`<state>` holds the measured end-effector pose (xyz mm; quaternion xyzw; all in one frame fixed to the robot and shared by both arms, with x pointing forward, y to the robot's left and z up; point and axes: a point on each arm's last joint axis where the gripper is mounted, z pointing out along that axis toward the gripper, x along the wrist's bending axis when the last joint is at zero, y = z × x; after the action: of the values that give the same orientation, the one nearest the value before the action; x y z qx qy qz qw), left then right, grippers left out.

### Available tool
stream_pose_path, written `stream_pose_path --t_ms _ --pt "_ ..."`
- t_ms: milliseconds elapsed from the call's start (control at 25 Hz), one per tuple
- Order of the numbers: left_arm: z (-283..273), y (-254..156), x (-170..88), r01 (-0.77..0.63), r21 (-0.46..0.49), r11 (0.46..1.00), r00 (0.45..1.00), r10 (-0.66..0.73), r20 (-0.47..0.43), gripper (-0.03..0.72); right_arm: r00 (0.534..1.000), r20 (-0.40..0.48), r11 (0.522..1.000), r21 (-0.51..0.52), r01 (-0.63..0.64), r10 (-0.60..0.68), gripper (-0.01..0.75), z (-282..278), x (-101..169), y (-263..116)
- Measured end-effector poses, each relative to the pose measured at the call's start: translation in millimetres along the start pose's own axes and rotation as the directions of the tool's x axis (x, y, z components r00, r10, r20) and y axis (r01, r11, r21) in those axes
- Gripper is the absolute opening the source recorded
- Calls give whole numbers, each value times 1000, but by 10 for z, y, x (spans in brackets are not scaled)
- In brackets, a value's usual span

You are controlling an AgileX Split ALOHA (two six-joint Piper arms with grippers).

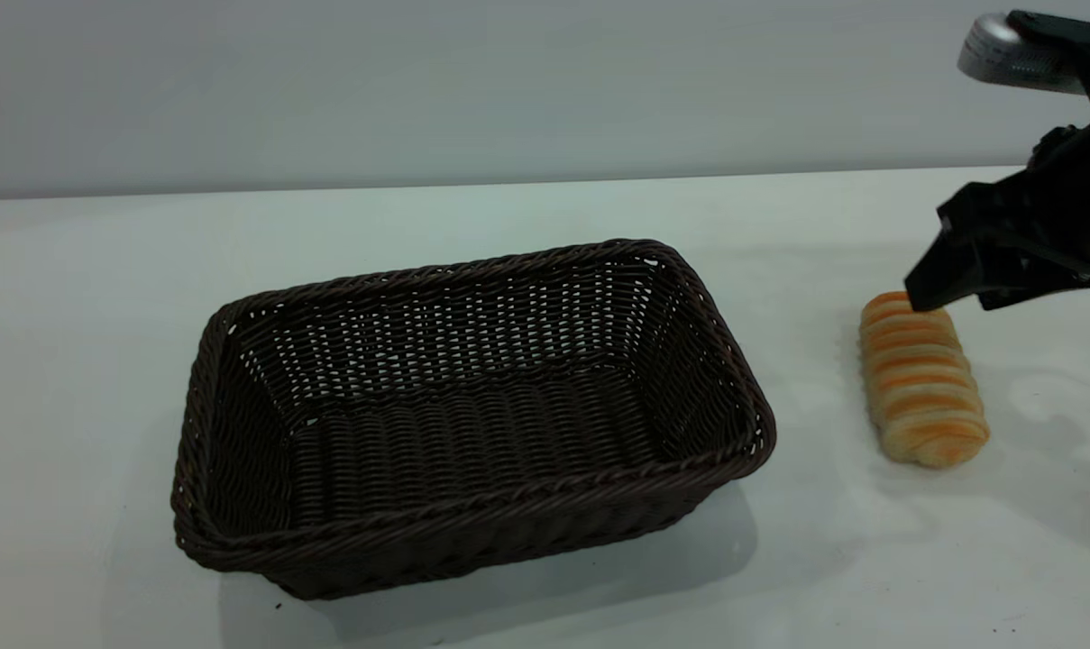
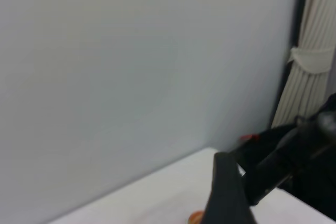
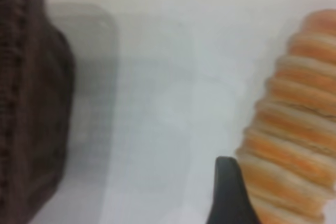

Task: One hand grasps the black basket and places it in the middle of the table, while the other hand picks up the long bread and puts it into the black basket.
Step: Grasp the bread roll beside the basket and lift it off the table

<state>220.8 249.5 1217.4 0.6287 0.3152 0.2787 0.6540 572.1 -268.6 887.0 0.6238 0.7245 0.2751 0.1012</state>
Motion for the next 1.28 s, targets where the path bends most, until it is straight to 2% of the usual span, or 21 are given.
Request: stream_pose_path --t_ms 320,600,840,920,1000,1040,1120,1280 --pt "-406 -61 -293 -80 -139 987 996 83 13 585 998 55 998 68 -3 0 491 230 -109 -147" --pt "-522 -97 -374 -106 -176 979 994 110 12 585 998 60 988 150 -31 22 491 495 -179 -336" --pt "-527 -99 -377 -107 -177 978 994 111 12 585 998 43 983 176 -45 38 481 659 -205 -365" --pt "-527 -99 -378 -107 -177 978 994 111 13 585 998 42 983 180 -43 36 436 681 -211 -371" --pt "-527 -99 -378 -107 -177 978 994 111 13 585 999 42 983 180 -41 34 303 698 -215 -367" --pt "-527 -99 -378 -107 -177 978 994 111 13 585 999 42 982 182 -41 34 207 704 -217 -373" --pt "-527 -100 -374 -110 -176 978 994 113 8 585 998 47 983 181 -39 32 90 705 -222 -369" --pt "-527 -97 -367 -114 -177 977 993 116 0 585 997 71 989 148 -14 3 46 619 -227 -283"
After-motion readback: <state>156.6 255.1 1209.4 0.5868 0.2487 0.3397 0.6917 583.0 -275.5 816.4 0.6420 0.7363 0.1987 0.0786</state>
